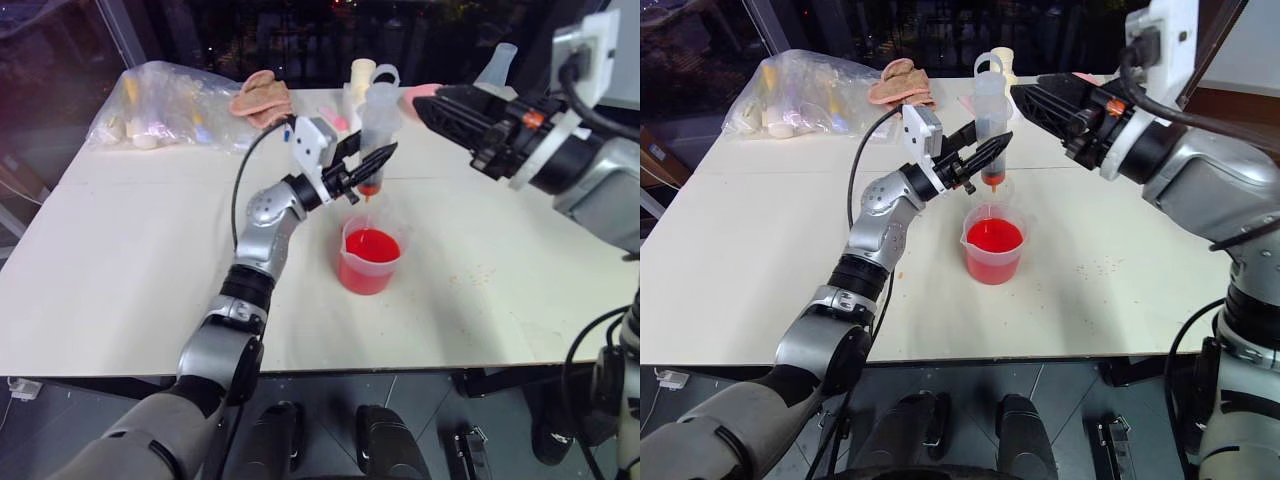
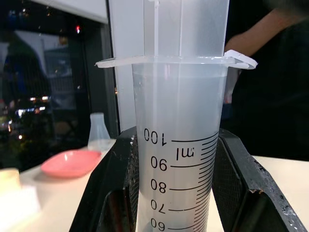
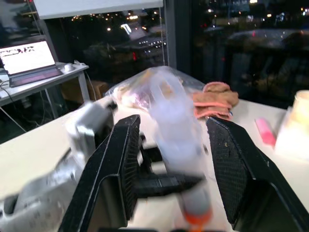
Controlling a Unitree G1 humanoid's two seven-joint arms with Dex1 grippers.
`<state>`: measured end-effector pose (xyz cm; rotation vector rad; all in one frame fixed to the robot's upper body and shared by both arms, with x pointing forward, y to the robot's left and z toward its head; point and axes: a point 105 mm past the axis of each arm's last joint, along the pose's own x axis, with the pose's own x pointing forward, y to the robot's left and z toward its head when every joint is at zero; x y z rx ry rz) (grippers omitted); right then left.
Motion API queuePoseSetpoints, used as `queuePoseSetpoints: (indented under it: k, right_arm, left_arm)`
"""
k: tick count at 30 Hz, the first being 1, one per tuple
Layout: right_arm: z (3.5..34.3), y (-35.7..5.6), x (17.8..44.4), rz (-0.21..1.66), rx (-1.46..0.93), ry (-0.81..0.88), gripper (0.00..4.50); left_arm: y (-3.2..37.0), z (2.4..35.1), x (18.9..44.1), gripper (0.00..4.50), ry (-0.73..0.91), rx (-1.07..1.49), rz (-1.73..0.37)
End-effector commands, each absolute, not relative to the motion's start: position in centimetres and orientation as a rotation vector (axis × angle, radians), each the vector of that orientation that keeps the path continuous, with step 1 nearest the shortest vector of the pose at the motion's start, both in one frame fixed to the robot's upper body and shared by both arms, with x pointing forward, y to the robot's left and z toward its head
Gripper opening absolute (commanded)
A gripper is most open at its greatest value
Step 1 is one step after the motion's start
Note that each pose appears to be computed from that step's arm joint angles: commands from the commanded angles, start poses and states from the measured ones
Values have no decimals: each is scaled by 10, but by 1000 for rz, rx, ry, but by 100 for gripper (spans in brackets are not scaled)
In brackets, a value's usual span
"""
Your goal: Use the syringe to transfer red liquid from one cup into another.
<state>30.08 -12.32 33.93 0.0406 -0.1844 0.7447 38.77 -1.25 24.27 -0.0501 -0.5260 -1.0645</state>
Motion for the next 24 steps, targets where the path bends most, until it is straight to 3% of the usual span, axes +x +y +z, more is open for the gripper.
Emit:
queuePoseSetpoints:
  k: [1, 18, 21, 23, 24]
  right_arm:
    - [349, -119, 305, 716, 25, -230, 222]
    - [339, -112, 346, 569, 8, -204, 222]
    - [339, -108, 348, 574, 6, -208, 140]
    - [339, -106, 348, 578, 4, -210, 34]
    - [339, -104, 348, 582, 2, -211, 12]
  left_arm:
    - [-16, 263, 384, 149, -616, -26, -1074]
    - [-19, 260, 386, 149, -614, -33, -1068]
    - [-19, 260, 386, 149, -614, -33, -1069]
    - [-20, 260, 386, 149, -613, -34, -1069]
    - [-20, 260, 386, 149, -612, -35, -1069]
